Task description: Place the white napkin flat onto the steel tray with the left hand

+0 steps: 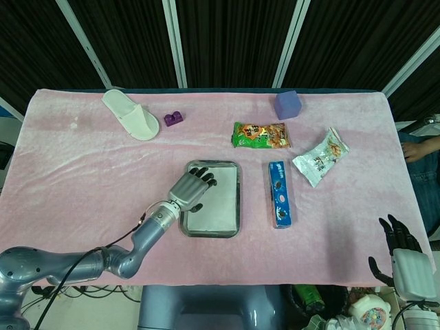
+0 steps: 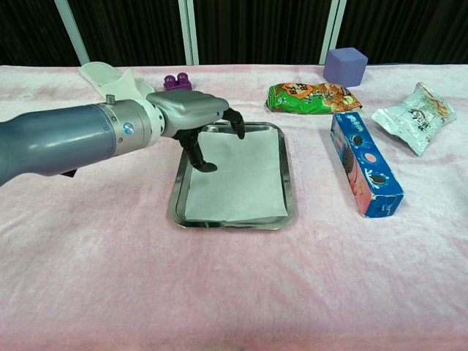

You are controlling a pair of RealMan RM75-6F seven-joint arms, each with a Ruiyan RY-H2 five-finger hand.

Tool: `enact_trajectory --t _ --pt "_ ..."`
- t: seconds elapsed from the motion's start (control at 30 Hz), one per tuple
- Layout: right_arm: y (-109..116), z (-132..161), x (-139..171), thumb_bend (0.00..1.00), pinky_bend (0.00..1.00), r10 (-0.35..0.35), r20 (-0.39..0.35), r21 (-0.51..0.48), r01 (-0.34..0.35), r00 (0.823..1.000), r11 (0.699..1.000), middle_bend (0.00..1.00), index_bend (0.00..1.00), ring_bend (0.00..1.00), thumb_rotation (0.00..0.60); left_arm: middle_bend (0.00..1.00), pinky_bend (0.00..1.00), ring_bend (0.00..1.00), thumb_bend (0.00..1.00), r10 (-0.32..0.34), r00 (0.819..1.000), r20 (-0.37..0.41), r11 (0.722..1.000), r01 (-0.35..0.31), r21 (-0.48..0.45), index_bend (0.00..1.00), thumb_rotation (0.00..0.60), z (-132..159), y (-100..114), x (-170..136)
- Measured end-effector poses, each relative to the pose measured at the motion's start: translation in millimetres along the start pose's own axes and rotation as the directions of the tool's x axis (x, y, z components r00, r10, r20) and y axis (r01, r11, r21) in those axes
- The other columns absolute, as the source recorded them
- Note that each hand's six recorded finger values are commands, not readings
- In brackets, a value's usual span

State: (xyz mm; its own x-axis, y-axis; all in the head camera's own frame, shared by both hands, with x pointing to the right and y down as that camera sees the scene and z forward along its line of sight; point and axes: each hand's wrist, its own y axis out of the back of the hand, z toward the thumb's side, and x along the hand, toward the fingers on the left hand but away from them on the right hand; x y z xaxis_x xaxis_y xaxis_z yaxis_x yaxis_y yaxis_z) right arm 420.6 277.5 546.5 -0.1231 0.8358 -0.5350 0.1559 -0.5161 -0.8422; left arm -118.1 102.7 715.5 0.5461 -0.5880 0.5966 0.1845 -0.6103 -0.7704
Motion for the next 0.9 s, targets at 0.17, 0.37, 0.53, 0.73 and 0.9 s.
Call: enact_trajectory --t 0.17,0.37,0.53,0.73,0.9 --pt "0 0 0 0.31 0.16 -0.002 -0.002 0.004 0.002 1.0 1.0 0.0 0.0 0.05 0.6 0.18 0.15 0.06 0.28 0.089 0.996 -0.022 0.995 -0.087 0.055 0.25 0.6 -25 16 -20" --pt "1 0 -1 0.31 0.16 -0.006 -0.001 0.01 0.006 1.0 1.0 0.0 0.0 0.05 0.6 0.16 0.13 0.06 0.28 0.174 0.978 -0.111 0.982 -0.164 0.095 0.21 0.6 -75 25 -69" --pt "3 -2 -3 0.31 0.16 -0.015 0.003 0.014 0.014 1.0 1.0 0.0 0.0 0.05 0.6 0.15 0.12 0.04 0.28 0.227 0.945 -0.238 0.973 -0.207 0.104 0.19 0.6 -122 27 -120" --pt "4 -2 -4 0.31 0.16 -0.013 -0.003 0.024 0.013 1.0 1.0 0.0 0.0 0.05 0.6 0.13 0.09 0.01 0.27 0.248 0.861 -0.445 0.969 -0.23 0.094 0.19 0.6 -182 19 -208" --pt "5 1 -3 0.29 0.16 -0.014 -0.033 0.046 0.015 0.999 0.999 0.0 0.0 0.05 0.6 0.1 0.04 0.0 0.27 0.215 0.765 -0.607 0.963 -0.268 0.003 0.19 0.6 -213 -4 -292"
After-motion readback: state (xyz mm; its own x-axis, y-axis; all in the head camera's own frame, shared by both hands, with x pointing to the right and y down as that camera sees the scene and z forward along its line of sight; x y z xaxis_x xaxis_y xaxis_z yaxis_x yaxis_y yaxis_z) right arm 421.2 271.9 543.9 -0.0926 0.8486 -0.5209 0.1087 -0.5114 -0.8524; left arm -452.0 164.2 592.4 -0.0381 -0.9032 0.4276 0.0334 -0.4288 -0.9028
